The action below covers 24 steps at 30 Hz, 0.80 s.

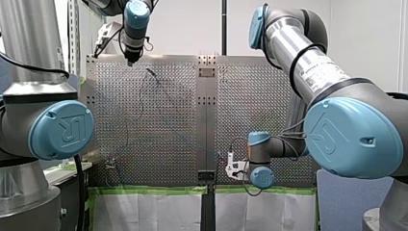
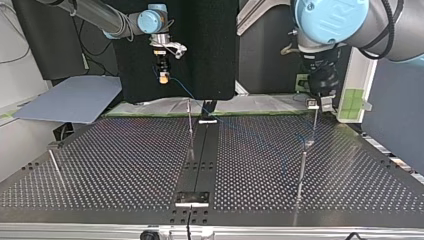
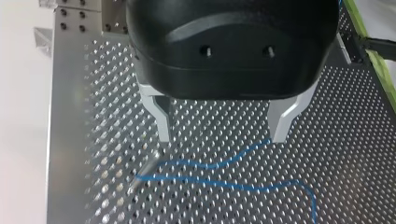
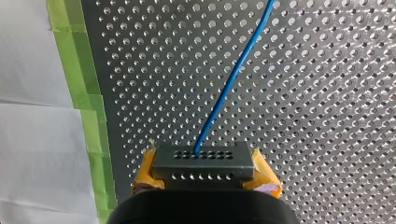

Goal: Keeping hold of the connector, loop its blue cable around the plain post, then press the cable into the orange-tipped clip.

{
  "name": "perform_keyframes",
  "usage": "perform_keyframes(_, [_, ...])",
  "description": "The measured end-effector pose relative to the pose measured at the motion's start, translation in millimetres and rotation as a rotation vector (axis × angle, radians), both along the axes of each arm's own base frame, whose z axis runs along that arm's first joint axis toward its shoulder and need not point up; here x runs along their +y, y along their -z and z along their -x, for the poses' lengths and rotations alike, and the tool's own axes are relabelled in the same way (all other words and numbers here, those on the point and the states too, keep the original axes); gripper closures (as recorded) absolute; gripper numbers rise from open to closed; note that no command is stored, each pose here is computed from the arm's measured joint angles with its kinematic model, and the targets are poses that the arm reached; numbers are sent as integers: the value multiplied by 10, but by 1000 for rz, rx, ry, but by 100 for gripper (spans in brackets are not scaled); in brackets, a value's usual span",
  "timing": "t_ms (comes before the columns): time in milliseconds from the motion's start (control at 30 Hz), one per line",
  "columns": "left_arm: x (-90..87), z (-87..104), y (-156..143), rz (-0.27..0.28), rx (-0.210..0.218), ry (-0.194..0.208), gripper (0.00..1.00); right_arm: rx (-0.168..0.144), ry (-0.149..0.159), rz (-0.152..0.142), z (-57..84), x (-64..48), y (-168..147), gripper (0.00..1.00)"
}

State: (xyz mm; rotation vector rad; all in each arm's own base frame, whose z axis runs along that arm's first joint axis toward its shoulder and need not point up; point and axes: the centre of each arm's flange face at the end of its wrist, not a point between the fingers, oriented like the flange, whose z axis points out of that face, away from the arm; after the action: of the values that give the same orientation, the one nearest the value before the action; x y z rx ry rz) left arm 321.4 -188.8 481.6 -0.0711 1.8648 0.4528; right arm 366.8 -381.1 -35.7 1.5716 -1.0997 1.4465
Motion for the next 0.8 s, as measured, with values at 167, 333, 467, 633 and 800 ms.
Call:
perform_keyframes(167, [-141,-180,122,-5,2,63,0,-1,0,2,-2,-3,-2,100])
perform_keyframes(333, [-332,-385,160,11,-22,129,0,-3,-1,5,-7,-11,-7,100])
perform_keyframes(467, [-500,-556,185,34,-48,182,0,-3,-1,8,-8,-13,-9,100])
perform_keyframes(633, [-722,-765,184,51,-89,238,0,0,-1,8,-9,-13,-8,100])
perform_keyframes(800, [-872,-960,168,57,-129,259,0,-1,-1,9,-10,-14,-8,100])
